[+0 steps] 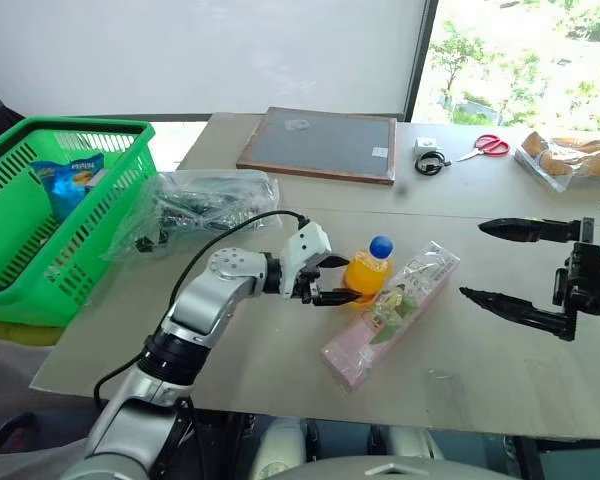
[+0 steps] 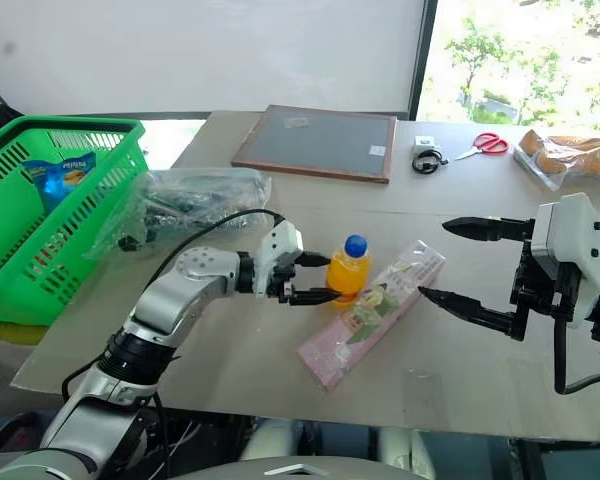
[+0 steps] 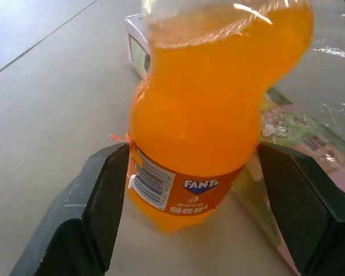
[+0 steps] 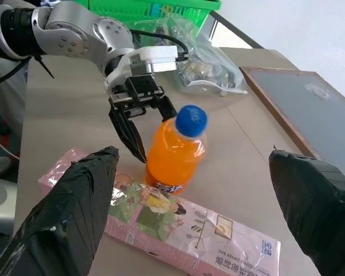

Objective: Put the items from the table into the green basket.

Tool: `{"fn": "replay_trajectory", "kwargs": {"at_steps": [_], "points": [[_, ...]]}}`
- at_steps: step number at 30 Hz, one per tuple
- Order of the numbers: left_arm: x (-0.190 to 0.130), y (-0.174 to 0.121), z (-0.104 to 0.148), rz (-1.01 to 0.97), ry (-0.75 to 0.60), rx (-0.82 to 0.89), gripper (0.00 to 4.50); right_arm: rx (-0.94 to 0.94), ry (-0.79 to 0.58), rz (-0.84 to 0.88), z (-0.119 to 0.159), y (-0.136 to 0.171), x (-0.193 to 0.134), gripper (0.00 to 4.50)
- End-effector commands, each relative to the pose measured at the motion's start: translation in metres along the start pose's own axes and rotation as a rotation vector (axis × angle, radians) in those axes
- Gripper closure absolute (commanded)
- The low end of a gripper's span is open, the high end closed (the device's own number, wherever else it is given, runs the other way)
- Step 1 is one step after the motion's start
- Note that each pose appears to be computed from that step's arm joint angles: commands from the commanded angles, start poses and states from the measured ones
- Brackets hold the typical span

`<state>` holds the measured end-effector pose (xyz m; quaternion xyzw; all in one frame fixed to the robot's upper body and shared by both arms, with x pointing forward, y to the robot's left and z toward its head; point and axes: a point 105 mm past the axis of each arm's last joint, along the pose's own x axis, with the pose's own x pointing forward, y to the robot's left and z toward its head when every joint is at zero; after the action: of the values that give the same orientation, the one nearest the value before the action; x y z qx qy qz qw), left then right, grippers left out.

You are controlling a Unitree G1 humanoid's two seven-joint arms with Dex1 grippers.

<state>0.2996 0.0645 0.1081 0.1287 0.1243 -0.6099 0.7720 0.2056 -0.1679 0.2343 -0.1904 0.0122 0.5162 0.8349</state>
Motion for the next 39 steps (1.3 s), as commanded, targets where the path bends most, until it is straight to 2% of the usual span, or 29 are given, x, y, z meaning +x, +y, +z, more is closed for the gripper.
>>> {"fn": "replay_trajectory", "kwargs": {"at_steps": [1, 2, 11, 14, 15, 16, 20, 24, 27, 30, 33, 35, 39], "points": [[0.002, 0.005, 0.018, -0.007, -0.061, 0.02, 0.33, -0.052, -0.003, -0.019, 0.009, -0.001, -0.004, 0.0], [0.002, 0.006, 0.019, -0.005, -0.053, 0.037, 0.08, -0.051, -0.003, -0.019, 0.009, -0.001, -0.004, 0.0], [0.022, 0.018, 0.015, 0.029, 0.007, 0.111, 0.08, -0.054, -0.002, -0.018, 0.008, -0.002, -0.003, 0.0], [0.025, 0.016, 0.015, 0.004, 0.004, 0.115, 0.74, -0.056, -0.002, -0.018, 0.009, -0.001, -0.003, 0.0], [0.024, 0.016, 0.016, 0.003, -0.005, 0.113, 1.22, -0.056, -0.002, -0.018, 0.009, -0.001, -0.003, 0.0], [0.022, 0.016, 0.018, 0.004, -0.019, 0.114, 1.47, -0.057, -0.003, -0.017, 0.009, -0.001, -0.002, 0.0], [0.011, 0.019, 0.027, 0.033, -0.09, 0.093, 1.49, -0.058, -0.013, -0.007, 0.011, 0.001, -0.001, 0.0], [-0.017, 0.029, 0.048, 0.122, -0.184, 0.059, 1.49, -0.057, -0.046, 0.018, 0.015, 0.001, 0.004, 0.0], [-0.07, 0.053, 0.065, 0.346, -0.235, 0.053, 1.49, -0.04, -0.095, 0.089, 0.019, 0.001, 0.02, 0.0], [-0.105, 0.07, 0.079, 0.521, -0.269, 0.056, 1.49, -0.013, -0.129, 0.131, 0.024, -0.004, 0.035, 0.0], [-0.192, 0.108, 0.114, 0.898, -0.302, 0.126, 1.49, 0.005, -0.151, 0.199, 0.036, -0.013, 0.062, 0.0], [-0.246, 0.125, 0.128, 1.128, -0.269, 0.161, 1.49, 0.006, -0.182, 0.253, 0.048, -0.016, 0.07, 0.0], [-0.332, 0.138, 0.127, 1.451, -0.071, 0.224, 1.49, -0.014, -0.281, 0.32, 0.076, -0.02, 0.077, 0.0]]}}
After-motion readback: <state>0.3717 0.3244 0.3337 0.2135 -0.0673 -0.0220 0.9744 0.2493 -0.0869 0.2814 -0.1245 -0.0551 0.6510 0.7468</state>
